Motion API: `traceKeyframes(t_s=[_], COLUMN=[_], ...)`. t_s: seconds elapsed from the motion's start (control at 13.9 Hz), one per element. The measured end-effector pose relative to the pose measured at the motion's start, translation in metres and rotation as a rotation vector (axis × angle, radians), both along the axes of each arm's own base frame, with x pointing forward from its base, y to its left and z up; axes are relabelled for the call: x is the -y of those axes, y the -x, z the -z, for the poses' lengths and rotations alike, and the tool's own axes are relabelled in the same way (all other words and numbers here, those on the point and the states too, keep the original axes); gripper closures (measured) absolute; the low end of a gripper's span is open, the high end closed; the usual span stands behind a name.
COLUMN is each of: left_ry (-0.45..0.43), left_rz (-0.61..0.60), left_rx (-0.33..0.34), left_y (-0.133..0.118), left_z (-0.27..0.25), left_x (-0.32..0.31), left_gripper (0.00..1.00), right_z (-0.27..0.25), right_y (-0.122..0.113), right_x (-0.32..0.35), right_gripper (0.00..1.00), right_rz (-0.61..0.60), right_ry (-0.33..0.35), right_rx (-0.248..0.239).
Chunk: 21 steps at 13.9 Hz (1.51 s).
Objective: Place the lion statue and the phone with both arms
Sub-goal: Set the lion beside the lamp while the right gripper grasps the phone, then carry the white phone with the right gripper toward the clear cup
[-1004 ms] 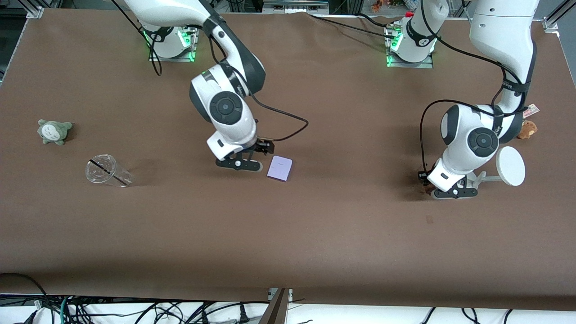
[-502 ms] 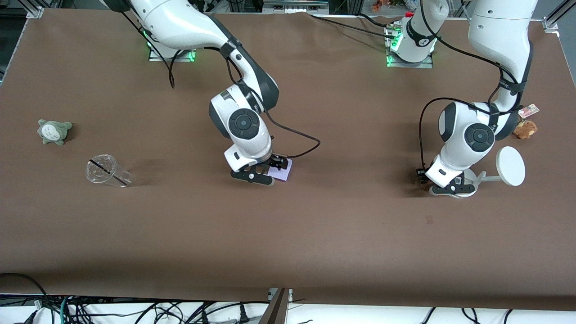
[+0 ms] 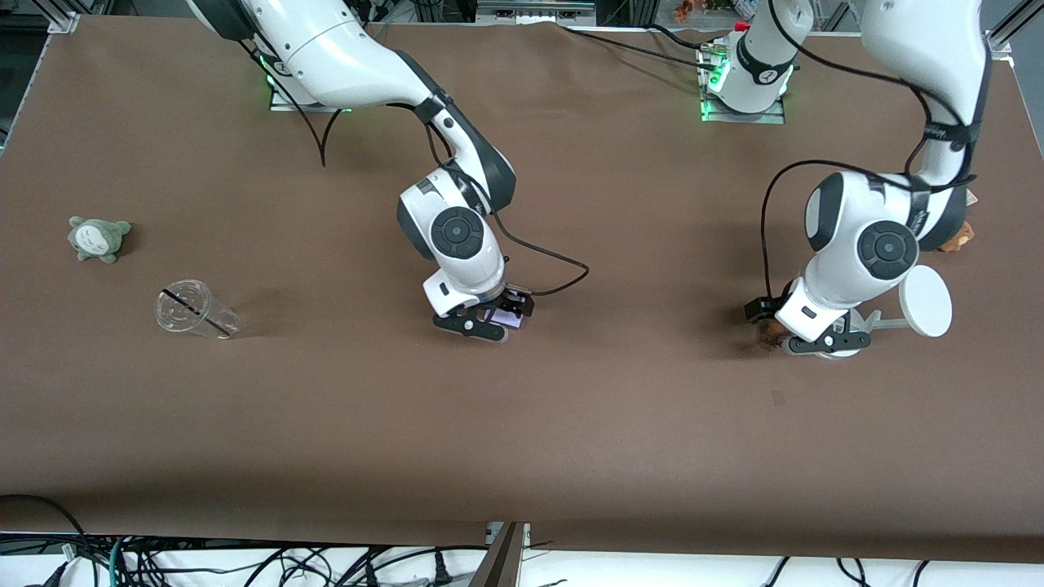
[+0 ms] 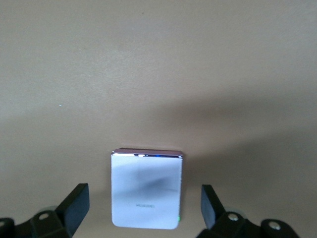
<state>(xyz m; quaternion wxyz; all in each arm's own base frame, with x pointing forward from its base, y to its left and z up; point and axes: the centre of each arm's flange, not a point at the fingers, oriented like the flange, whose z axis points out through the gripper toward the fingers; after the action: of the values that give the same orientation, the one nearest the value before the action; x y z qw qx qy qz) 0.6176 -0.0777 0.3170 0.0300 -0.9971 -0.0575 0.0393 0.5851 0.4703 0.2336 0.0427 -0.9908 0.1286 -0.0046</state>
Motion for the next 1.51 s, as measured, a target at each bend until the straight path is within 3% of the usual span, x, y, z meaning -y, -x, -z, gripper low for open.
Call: traceKeyframes(t_s=[0.29,0.5,0.65,1.08,1.51], left_ry=[0.007,0.019,0.023,0.069,0.082], left_rz=[-0.033,-0.092,-0.121,-0.047,-0.005], left_rx=[0.006,0.073,0.075,0.052,0.014], left_y=[-0.015,-0.015,-0.005,0.030,0.044], left_z=[-0.106,-0.168,-0.196,-0.243,-0.257], left_x=[0.017,-0.021,-0.053,-0.149,-0.132], left_gripper=[0.00,0.00,0.00,0.00,0.00], right_z=[0.019,0.030,0.032,0.040,0.055], right_y=[-0.001,-0.001,-0.001,-0.003,-0.002], right_x=[-0.007,-0.009,-0.009,-0.006,-0.006], right_gripper=[0.00,0.00,0.00,0.00,0.00], right_rz=[-0.002,0.003,0.006,0.033,0.071], right_ry=[0.017,0.014,0.013,0.012,0.010], right_rx=[0.005,0.010,0.010,0.015,0.013])
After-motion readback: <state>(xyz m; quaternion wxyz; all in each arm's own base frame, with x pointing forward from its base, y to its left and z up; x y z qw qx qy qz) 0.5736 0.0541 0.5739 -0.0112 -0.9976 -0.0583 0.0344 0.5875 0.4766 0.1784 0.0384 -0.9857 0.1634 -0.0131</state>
